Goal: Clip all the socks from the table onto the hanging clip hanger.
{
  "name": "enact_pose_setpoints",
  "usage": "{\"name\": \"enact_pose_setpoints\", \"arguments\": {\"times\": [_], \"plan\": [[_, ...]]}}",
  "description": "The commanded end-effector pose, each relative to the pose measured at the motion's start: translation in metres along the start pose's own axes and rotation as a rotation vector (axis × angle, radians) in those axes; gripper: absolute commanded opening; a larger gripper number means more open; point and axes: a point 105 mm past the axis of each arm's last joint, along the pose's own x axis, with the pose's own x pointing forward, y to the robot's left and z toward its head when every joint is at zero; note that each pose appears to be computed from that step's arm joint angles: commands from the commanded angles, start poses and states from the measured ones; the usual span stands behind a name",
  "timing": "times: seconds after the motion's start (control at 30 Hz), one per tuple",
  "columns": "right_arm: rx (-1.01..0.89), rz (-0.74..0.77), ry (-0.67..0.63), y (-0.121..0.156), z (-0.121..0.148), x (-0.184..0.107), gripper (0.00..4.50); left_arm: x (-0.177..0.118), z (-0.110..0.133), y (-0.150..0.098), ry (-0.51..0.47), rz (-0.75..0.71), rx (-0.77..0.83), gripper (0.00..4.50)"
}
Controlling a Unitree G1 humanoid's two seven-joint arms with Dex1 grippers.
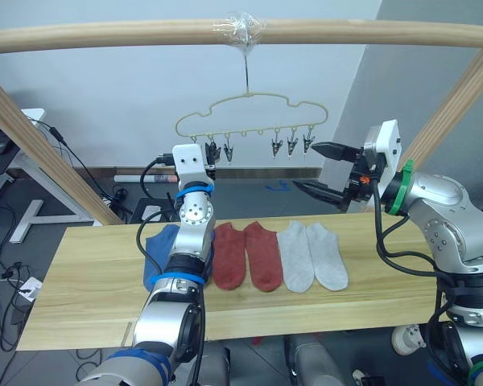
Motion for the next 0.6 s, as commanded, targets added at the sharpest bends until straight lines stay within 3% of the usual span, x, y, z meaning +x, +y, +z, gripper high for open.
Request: {"name": "enact_pose_setpoints", "arguments": {"times": [0.03, 0.53, 0.6], "plan": [[-0.04, 0.0, -0.032, -0.0022, 0.0148, -0.001, 4.5, 0.008, 0.0273, -0.0051, -0.092, -0.011, -0.013, 3.0], [-0.045, -0.008, -0.031, -0.0032, 0.0137, -0.0019, 4.5, 0.008, 0.0265, -0.0069, -0.09, -0.02, -0.02, 3.0], [-0.046, -0.011, -0.033, -0.0034, 0.0143, -0.0018, 4.5, 0.0069, 0.0248, -0.008, -0.087, -0.03, -0.024, 2.64]]}}
